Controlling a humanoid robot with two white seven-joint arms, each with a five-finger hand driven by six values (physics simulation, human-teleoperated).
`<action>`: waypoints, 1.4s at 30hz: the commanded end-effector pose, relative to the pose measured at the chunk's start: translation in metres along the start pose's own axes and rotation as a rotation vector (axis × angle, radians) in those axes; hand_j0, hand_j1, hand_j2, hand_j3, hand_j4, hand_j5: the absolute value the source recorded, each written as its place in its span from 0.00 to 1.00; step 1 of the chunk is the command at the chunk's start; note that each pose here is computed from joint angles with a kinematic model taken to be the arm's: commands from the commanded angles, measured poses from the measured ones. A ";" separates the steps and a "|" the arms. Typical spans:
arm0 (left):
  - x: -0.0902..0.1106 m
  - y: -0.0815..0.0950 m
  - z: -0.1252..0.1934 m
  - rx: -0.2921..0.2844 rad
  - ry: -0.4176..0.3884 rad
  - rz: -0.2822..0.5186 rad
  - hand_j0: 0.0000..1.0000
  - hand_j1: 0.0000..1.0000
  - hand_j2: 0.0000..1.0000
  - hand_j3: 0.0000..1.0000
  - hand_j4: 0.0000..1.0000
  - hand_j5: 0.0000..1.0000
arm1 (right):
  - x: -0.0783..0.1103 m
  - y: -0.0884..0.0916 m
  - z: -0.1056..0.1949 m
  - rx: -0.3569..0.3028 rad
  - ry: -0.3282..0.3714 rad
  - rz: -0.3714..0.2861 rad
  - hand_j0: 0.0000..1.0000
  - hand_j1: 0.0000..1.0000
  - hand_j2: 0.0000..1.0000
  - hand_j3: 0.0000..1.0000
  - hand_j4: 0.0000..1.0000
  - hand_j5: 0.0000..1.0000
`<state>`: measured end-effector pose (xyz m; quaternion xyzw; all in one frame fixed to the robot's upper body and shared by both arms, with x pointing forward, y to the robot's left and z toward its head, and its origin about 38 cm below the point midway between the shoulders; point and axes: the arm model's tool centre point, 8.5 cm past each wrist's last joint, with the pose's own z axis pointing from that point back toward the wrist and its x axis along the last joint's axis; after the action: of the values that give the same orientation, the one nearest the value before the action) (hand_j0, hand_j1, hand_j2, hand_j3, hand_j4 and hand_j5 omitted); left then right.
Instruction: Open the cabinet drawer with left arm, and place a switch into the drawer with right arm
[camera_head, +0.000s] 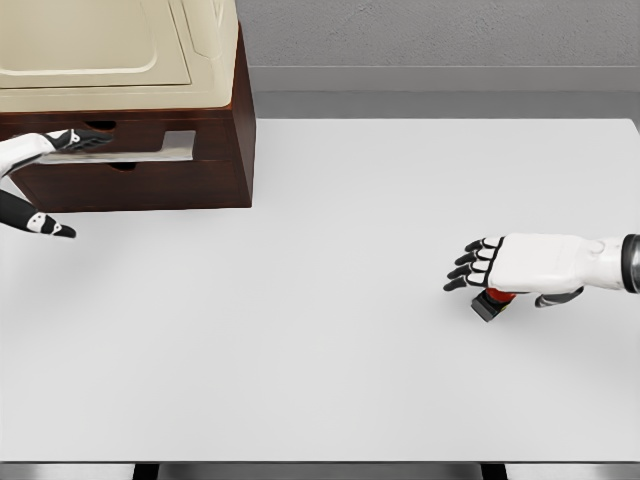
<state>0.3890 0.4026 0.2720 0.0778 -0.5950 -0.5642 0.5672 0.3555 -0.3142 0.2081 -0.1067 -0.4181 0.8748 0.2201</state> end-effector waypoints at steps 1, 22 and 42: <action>-0.008 0.001 -0.001 0.012 0.016 0.010 1.00 1.00 1.00 1.00 1.00 1.00 | 0.000 0.001 0.000 0.001 0.000 -0.003 1.00 1.00 1.00 1.00 1.00 1.00; -0.020 -0.014 -0.018 0.001 0.025 0.011 0.98 0.98 0.98 0.98 0.98 0.98 | 0.000 0.005 -0.005 0.019 0.002 0.003 1.00 1.00 1.00 1.00 1.00 1.00; 0.007 -0.024 -0.019 -0.114 -0.071 0.048 0.99 0.99 0.99 0.99 0.99 0.99 | 0.000 0.006 -0.006 0.023 0.001 0.003 1.00 1.00 1.00 1.00 1.00 1.00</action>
<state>0.3897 0.3795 0.2507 0.0278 -0.5836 -0.5873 0.5600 0.3558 -0.3134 0.2000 -0.1056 -0.4074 0.8805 0.2184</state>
